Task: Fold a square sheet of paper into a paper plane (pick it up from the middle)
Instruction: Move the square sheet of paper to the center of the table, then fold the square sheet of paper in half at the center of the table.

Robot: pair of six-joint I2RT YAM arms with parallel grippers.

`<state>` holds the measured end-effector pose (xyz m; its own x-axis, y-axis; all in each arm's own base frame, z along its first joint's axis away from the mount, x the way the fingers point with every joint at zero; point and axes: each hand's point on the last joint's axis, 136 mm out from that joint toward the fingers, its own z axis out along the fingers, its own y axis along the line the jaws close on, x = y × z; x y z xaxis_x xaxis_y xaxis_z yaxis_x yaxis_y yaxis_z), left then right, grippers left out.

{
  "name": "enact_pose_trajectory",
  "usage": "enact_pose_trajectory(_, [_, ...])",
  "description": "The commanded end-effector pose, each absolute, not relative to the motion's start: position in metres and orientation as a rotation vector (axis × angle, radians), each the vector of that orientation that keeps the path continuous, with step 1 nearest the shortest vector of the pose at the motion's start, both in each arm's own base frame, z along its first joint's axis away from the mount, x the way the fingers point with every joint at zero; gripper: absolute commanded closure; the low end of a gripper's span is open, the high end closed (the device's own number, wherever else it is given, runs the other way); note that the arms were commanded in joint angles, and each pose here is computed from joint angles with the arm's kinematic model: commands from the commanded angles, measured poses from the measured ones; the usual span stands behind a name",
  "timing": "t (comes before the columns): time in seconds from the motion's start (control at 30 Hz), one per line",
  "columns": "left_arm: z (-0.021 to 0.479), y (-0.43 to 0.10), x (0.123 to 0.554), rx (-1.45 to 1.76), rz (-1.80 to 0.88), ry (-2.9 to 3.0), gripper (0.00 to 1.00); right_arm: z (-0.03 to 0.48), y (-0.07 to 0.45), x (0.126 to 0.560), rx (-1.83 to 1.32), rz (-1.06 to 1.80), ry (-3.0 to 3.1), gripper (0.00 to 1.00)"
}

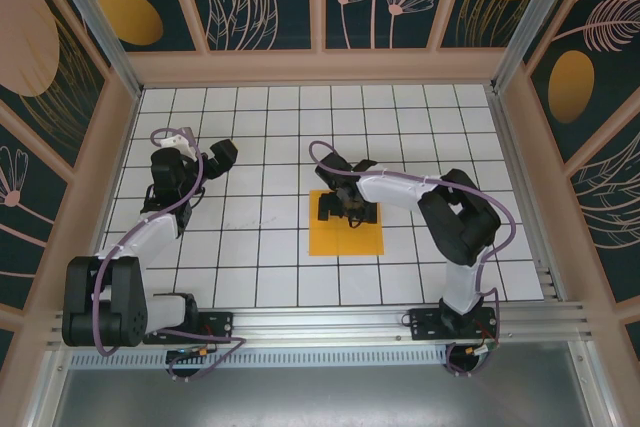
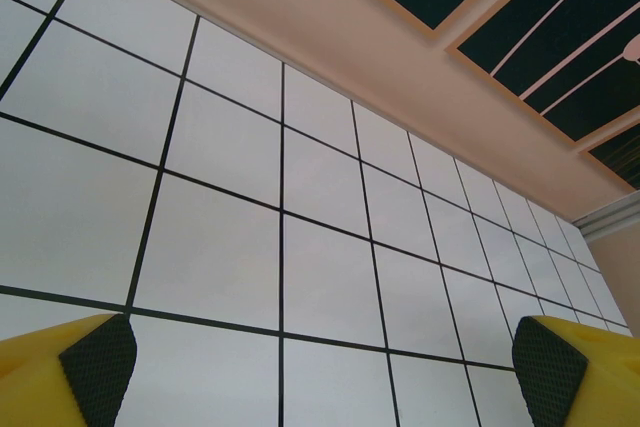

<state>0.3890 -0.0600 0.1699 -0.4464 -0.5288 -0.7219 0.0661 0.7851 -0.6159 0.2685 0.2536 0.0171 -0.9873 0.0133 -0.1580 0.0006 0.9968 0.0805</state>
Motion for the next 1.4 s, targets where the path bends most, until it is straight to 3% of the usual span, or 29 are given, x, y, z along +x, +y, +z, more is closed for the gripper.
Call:
enact_pose_trajectory(0.0, [0.169,-0.062,0.389,-0.324,-0.720,1.909,0.01,0.009,0.253,0.261,-0.022,0.078,3.034,0.01])
enact_pose_trajectory(0.53, [0.164,-0.061,0.390,-0.336,-0.723,1.917,0.02,-0.035,0.228,0.238,-0.054,-0.078,3.132,0.09])
enact_pose_trajectory(0.97, [0.164,-0.062,0.390,-0.342,-0.735,1.921,0.02,-0.026,0.231,0.246,-0.009,-0.022,3.102,0.21])
enact_pose_trajectory(1.13, [0.166,-0.063,0.390,-0.344,-0.743,1.918,0.02,-0.011,0.237,0.258,0.039,0.061,3.054,0.31])
enact_pose_trajectory(1.37, [0.167,-0.072,0.389,-0.333,-0.813,1.927,0.01,0.012,0.242,0.279,0.117,0.228,2.941,0.62])
